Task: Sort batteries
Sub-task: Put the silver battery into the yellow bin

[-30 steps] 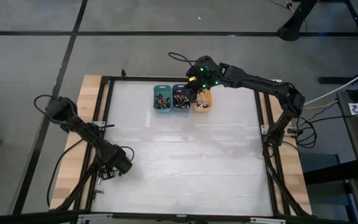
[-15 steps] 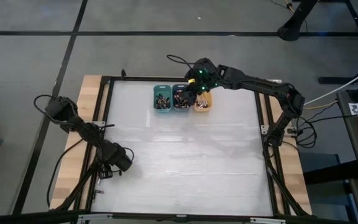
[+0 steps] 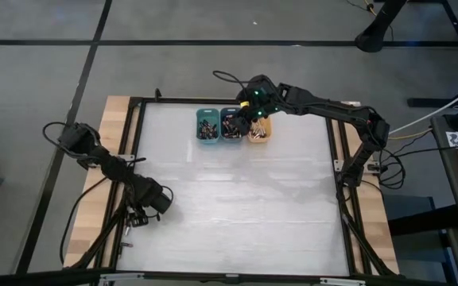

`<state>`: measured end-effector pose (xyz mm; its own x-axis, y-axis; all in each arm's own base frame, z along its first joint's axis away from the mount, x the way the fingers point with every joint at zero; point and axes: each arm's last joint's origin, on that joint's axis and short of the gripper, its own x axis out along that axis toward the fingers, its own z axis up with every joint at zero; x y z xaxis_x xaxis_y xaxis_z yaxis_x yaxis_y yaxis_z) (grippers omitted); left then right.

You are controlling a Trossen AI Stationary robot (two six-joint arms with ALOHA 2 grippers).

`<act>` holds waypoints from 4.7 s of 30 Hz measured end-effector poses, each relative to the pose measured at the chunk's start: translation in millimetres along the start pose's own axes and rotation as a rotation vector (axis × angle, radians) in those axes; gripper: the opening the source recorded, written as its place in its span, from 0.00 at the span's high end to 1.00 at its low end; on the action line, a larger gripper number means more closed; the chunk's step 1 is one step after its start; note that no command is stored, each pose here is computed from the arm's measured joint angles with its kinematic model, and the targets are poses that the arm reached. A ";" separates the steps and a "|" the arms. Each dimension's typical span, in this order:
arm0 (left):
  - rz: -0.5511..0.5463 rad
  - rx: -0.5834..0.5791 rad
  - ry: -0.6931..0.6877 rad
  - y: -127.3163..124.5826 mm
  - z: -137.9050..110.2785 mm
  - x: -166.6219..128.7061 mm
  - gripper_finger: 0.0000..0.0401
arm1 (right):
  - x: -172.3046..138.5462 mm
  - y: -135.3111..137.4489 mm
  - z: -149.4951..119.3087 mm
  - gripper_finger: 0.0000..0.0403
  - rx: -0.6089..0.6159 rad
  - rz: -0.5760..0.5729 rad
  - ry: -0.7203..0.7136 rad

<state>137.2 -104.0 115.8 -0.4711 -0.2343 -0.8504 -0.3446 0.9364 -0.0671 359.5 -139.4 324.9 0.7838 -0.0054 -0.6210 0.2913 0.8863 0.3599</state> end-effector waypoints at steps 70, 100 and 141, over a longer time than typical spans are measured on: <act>0.315 0.283 0.063 9.4 32.2 -6.5 0.65 | 0.5 2.8 -2.8 0.61 0.036 0.040 0.031; 0.098 0.099 -0.286 25.2 28.9 -78.2 1.00 | 0.6 2.5 -2.2 0.61 0.015 0.026 0.022; -0.229 -0.927 -0.711 -65.2 81.2 -56.6 0.53 | 2.4 12.9 -19.0 0.61 -0.288 0.111 0.168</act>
<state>252.3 -130.5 126.0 0.1329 0.1003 -0.9860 -0.9555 0.2773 -0.1006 354.6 -119.1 314.8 0.6935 0.1533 -0.7040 0.0239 0.9717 0.2352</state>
